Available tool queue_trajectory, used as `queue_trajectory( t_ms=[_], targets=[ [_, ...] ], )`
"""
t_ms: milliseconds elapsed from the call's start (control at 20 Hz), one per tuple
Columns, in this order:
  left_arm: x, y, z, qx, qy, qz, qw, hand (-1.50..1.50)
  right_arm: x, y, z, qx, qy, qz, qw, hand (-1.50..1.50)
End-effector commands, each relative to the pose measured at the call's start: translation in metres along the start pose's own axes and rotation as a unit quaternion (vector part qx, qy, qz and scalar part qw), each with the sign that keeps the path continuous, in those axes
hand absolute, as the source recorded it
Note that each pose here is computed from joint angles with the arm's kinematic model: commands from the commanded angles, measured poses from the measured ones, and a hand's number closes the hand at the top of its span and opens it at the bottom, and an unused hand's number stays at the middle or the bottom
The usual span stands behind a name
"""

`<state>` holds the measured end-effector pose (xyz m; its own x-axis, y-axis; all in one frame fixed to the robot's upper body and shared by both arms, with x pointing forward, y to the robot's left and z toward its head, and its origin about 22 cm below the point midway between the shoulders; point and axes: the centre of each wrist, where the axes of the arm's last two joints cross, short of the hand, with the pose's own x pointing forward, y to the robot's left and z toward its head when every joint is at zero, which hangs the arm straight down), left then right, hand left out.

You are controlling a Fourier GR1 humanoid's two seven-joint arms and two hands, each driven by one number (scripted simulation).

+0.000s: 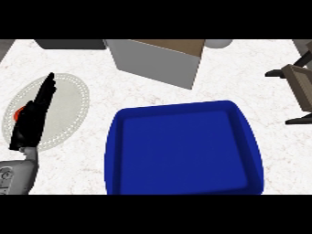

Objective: Pick the bell pepper from the tray and place it in the tiered basket

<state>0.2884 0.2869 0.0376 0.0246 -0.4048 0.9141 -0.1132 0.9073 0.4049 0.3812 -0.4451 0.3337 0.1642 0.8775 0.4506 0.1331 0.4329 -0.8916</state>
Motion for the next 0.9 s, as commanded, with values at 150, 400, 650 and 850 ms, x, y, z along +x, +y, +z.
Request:
queue_trajectory(
  t_ms=[150,400,650,850],
  targets=[
    [-0.007,0.011,0.007,0.005,-0.004,-0.013,0.9999,0.0,-0.014,-0.004,0.002,-0.056,-0.007,-0.095,0.994,-1.5],
    [-0.012,0.022,0.01,0.001,-0.001,0.001,1.0,0.0,-0.015,-0.044,0.016,-0.12,-0.02,-0.128,0.984,-1.5],
    [-0.008,0.006,0.01,0.0,0.007,0.003,1.0,0.0,-0.036,-0.101,0.048,-0.133,0.045,-0.164,0.976,-1.5],
    [0.001,-0.002,0.009,0.004,0.005,0.0,1.0,0.0,-0.082,-0.124,0.081,-0.12,0.084,-0.219,0.965,-1.5]
  ],
)
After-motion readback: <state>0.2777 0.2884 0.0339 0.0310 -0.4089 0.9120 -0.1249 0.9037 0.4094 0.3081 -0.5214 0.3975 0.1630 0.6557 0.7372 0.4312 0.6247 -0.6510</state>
